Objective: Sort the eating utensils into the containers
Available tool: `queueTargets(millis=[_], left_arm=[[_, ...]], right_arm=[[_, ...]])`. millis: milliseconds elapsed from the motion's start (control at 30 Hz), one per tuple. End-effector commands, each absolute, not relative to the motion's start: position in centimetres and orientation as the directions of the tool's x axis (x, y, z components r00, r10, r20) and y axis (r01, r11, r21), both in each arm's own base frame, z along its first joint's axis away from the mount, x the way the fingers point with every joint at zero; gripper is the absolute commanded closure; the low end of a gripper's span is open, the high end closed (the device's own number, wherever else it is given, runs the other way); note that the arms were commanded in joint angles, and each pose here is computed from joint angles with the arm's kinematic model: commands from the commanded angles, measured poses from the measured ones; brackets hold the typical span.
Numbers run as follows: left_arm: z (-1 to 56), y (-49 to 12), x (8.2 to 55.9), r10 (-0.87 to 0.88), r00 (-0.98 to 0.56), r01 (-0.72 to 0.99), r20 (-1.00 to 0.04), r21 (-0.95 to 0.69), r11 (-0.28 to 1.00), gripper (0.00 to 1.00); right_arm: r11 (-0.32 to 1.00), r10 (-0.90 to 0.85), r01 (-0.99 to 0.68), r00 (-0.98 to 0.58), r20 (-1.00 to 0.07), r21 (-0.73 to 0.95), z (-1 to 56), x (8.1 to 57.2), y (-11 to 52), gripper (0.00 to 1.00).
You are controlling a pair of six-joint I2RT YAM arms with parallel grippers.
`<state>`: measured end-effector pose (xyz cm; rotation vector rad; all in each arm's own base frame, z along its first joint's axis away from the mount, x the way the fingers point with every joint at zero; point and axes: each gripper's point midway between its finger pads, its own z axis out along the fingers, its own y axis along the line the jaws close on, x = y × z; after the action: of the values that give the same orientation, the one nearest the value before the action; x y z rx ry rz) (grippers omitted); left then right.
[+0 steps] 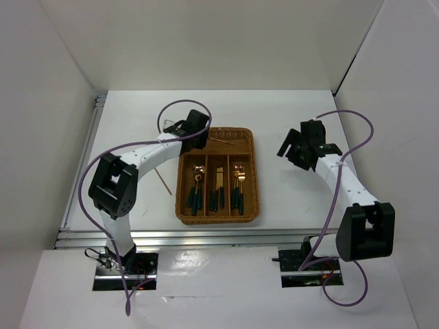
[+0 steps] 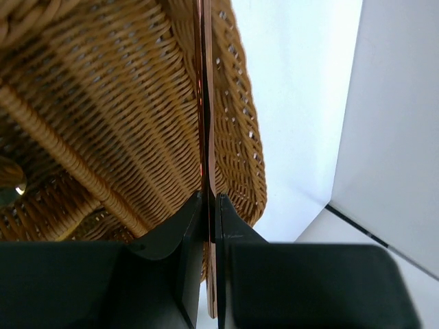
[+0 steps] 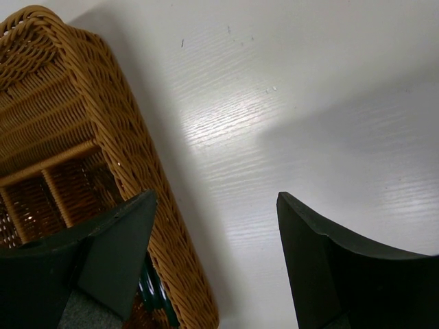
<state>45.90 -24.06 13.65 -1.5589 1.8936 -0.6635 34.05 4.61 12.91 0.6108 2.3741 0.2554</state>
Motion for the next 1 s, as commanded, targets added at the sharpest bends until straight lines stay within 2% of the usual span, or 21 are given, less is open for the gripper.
queueTargets(millis=[0, 100, 300, 400, 633, 733, 900, 967], left_arm=[[13.4, -25.4, 46.2, -0.999, -0.021, -0.711, -0.031, -0.702, 0.037, 0.95], [13.0, -25.9, 46.3, -1.000, 0.026, -0.732, 0.004, -0.681, -0.021, 0.94], [10.4, -26.1, 45.2, -0.995, 0.100, -0.812, 0.009, -0.577, -0.087, 0.92], [10.0, -25.6, 45.1, -0.987, 0.161, -0.811, 0.028, -0.566, -0.148, 0.83], [10.5, -26.9, 46.3, -0.987, 0.141, -0.794, 0.074, -0.587, -0.157, 0.71], [10.7, -28.6, 46.9, -0.988, 0.106, -0.794, 0.110, -0.589, -0.150, 0.71], [9.9, -29.7, 47.0, -0.990, 0.091, -0.804, 0.111, -0.579, -0.139, 0.71], [10.1, -29.9, 47.1, -0.988, 0.084, -0.795, 0.132, -0.588, -0.147, 0.65]], right_arm=[[0.871, 0.488, 0.316, -0.641, -0.593, 0.375, 15.4, 34.2, 5.1, 0.21], [0.871, 0.488, 0.307, -0.639, -0.594, 0.385, 15.4, 34.1, 5.2, 0.21], [0.875, 0.479, 0.295, -0.648, -0.592, 0.385, 15.0, 33.7, 5.4, 0.21], [0.874, 0.479, 0.290, -0.651, -0.589, 0.390, 15.0, 33.7, 5.5, 0.21], [0.874, 0.479, 0.290, -0.651, -0.589, 0.390, 14.8, 33.7, 5.5, 0.21], [0.874, 0.479, 0.290, -0.651, -0.589, 0.390, 14.8, 33.7, 5.5, 0.21], [0.874, 0.479, 0.290, -0.651, -0.589, 0.390, 14.7, 33.5, 5.5, 0.21], [0.878, 0.471, 0.280, -0.649, -0.598, 0.388, 15.0, 33.4, 5.5, 0.21]])
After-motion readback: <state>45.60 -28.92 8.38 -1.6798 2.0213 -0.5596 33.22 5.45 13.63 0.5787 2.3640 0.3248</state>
